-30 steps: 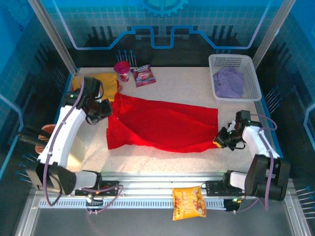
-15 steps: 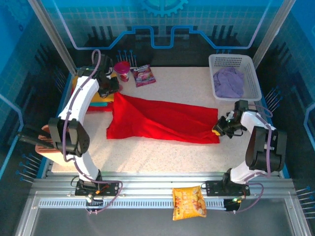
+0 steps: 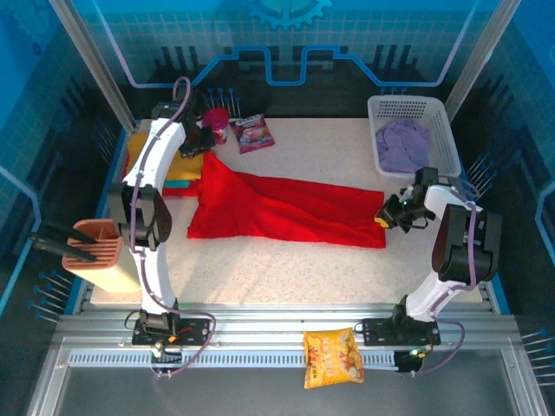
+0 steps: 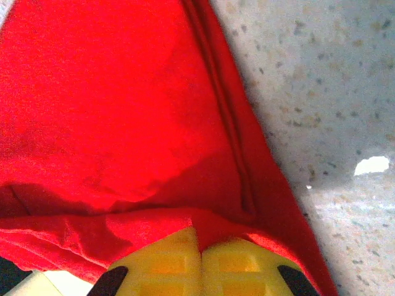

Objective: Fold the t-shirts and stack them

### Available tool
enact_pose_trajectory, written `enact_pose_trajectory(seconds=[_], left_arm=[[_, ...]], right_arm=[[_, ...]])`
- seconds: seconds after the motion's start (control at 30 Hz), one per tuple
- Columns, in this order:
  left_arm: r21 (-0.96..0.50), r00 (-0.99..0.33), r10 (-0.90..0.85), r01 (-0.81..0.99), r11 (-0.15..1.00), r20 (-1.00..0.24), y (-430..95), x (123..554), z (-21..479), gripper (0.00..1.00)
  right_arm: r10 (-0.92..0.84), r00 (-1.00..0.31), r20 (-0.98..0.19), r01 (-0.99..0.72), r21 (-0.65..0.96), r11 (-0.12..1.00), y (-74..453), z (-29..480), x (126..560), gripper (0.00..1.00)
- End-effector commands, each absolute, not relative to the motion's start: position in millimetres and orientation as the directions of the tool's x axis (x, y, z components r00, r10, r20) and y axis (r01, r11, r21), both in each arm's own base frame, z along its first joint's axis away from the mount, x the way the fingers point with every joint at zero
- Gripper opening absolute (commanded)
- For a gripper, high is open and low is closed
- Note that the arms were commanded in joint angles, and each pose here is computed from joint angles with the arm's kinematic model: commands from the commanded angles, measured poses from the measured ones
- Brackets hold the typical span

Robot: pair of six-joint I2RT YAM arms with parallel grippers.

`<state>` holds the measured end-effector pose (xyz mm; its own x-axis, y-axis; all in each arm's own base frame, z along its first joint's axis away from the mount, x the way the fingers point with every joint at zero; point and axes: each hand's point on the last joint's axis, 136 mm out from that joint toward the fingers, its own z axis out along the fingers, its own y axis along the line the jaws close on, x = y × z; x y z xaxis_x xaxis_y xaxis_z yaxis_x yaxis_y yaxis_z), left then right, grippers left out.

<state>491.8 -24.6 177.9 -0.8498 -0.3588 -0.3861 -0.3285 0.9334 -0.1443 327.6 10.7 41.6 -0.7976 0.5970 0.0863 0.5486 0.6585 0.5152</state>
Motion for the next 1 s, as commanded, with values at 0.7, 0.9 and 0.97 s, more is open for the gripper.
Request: enact_pose_trajectory(seconds=[0.7,0.9,0.97], left_arm=[[-0.121,-0.900,-0.274,-0.247,0.962,-0.340,-39.5,451.5,210.9,0.69],[-0.191,-0.920,-0.309,-0.268,0.944,-0.240,-63.2,382.7,167.8,0.64],[-0.214,-0.917,-0.336,-0.292,0.932,-0.215,-69.2,364.1,151.8,0.63]], right_arm=[[0.554,-0.823,-0.127,0.391,0.580,0.714,11.5,105.8,334.9,1.00],[0.451,-0.883,-0.129,0.318,0.542,0.778,41.7,113.2,312.6,1.00],[0.417,-0.899,-0.132,0.300,0.507,0.808,51.2,110.3,303.7,1.00]])
